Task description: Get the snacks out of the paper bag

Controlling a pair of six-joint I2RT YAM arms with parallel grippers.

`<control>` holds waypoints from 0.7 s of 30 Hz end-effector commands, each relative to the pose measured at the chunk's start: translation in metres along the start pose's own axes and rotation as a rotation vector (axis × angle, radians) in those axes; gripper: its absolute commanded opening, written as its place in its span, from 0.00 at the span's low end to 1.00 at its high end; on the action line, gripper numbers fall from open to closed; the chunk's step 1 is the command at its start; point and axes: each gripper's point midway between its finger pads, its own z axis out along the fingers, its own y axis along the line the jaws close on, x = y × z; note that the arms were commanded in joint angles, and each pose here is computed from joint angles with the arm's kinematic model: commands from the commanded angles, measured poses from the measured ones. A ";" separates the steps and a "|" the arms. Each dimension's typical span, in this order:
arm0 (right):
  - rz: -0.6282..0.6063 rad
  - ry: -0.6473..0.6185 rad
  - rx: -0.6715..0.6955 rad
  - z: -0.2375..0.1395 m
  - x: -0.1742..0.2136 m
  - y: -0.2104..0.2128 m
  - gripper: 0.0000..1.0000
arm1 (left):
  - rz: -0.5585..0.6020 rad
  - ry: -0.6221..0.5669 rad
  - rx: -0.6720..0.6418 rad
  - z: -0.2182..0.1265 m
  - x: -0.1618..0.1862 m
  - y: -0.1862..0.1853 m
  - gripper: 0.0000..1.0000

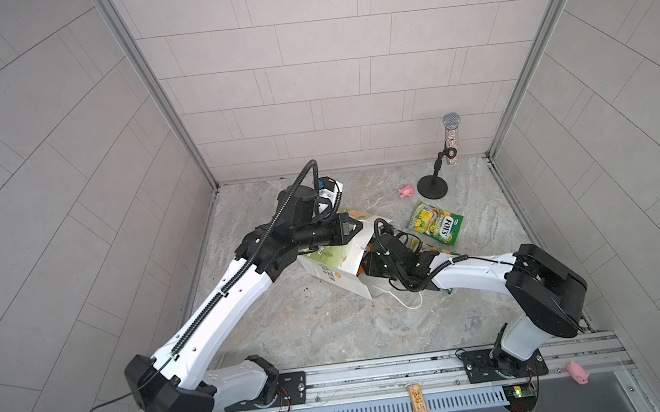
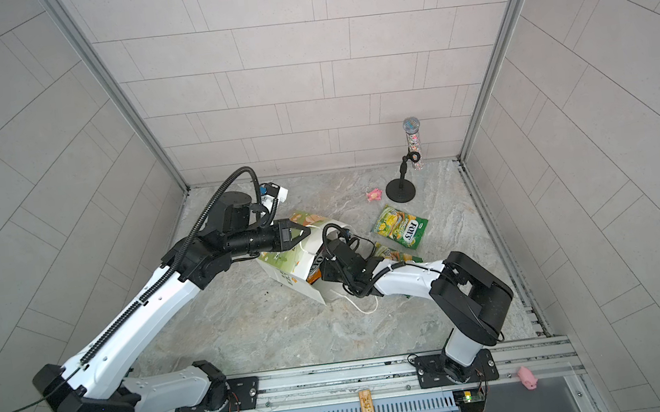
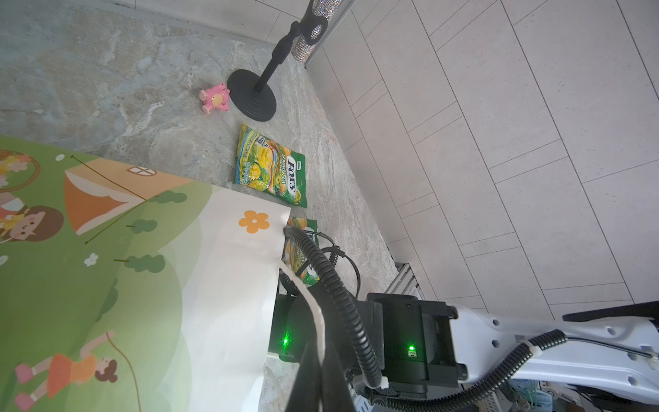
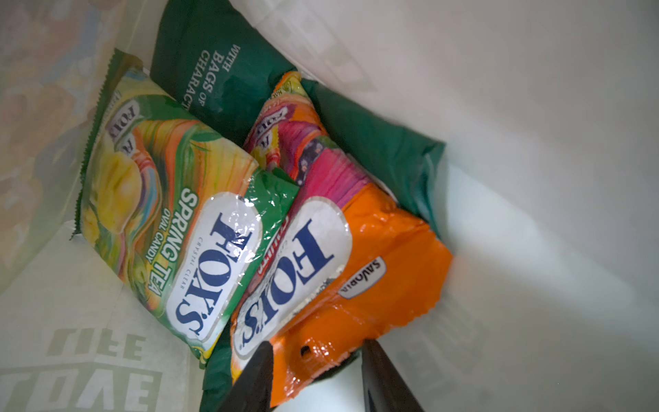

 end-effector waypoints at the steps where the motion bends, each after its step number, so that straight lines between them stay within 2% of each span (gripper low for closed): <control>1: 0.016 -0.003 0.033 -0.002 -0.003 -0.006 0.44 | 0.014 -0.022 0.011 -0.002 -0.003 -0.004 0.00; 21: 0.021 -0.026 -0.008 -0.003 -0.020 0.006 0.35 | 0.016 -0.019 0.015 -0.002 -0.001 -0.004 0.00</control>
